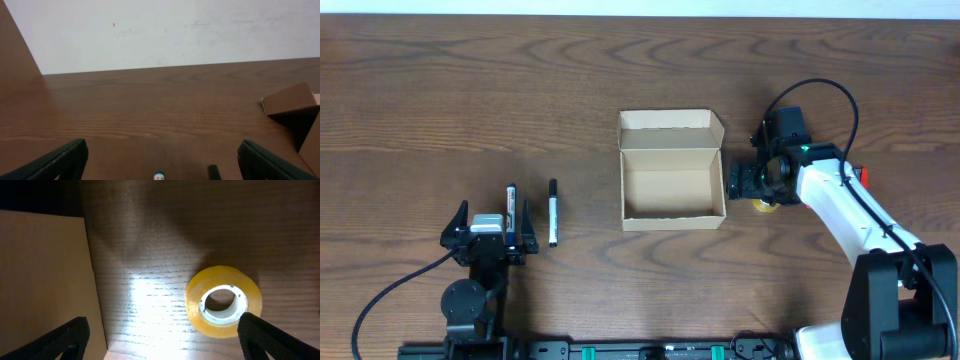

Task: Pack container
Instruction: 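Lower the right gripper and grasp the yellow tape roll, then carry the tape roll into the cardboard box and release, then move the right gripper to the red box cutter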

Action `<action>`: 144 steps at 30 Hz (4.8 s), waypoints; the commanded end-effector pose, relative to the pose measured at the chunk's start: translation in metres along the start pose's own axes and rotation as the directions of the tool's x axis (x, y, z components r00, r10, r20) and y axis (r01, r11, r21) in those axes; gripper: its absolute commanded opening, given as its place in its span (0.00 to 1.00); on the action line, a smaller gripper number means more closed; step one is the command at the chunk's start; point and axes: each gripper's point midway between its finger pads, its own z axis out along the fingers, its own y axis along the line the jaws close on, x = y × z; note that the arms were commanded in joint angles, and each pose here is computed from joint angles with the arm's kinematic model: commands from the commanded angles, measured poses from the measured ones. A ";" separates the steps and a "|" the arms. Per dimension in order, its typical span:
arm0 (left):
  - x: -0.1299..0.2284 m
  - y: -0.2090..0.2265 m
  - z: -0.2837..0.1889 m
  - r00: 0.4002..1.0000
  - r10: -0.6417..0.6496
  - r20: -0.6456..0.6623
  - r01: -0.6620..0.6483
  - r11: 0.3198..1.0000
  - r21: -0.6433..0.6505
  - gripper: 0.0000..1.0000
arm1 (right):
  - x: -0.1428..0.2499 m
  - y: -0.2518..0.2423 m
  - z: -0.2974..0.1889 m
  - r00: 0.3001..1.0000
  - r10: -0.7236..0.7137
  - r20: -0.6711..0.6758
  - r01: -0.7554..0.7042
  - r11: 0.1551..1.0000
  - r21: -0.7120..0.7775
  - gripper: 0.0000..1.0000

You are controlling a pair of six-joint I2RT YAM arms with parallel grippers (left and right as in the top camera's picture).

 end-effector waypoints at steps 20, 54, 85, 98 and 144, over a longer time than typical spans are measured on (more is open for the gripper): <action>0.017 -0.005 0.000 0.998 -0.006 -0.055 0.008 1.000 0.028 0.95 | 0.000 -0.006 0.040 0.997 -0.003 -0.071 0.005 1.000 0.025 0.86; 0.016 -0.005 0.000 0.998 -0.006 -0.055 0.007 1.000 0.028 0.95 | 0.010 -0.011 0.042 0.993 0.031 -0.114 -0.026 0.999 0.042 0.73; 0.016 -0.005 0.000 0.998 -0.006 -0.055 0.007 1.000 0.028 0.95 | -0.118 0.015 -0.098 0.945 0.048 0.324 -0.034 0.998 -0.051 0.02; 0.016 -0.005 0.000 0.998 -0.005 -0.055 0.007 1.000 0.028 0.95 | -0.006 0.161 -0.163 0.609 -0.707 0.359 0.793 0.526 -0.307 0.01; 0.016 -0.005 0.000 0.998 -0.006 -0.055 0.007 1.000 0.028 0.95 | 0.036 0.163 -0.003 0.065 -0.998 0.027 0.943 0.052 -0.328 0.20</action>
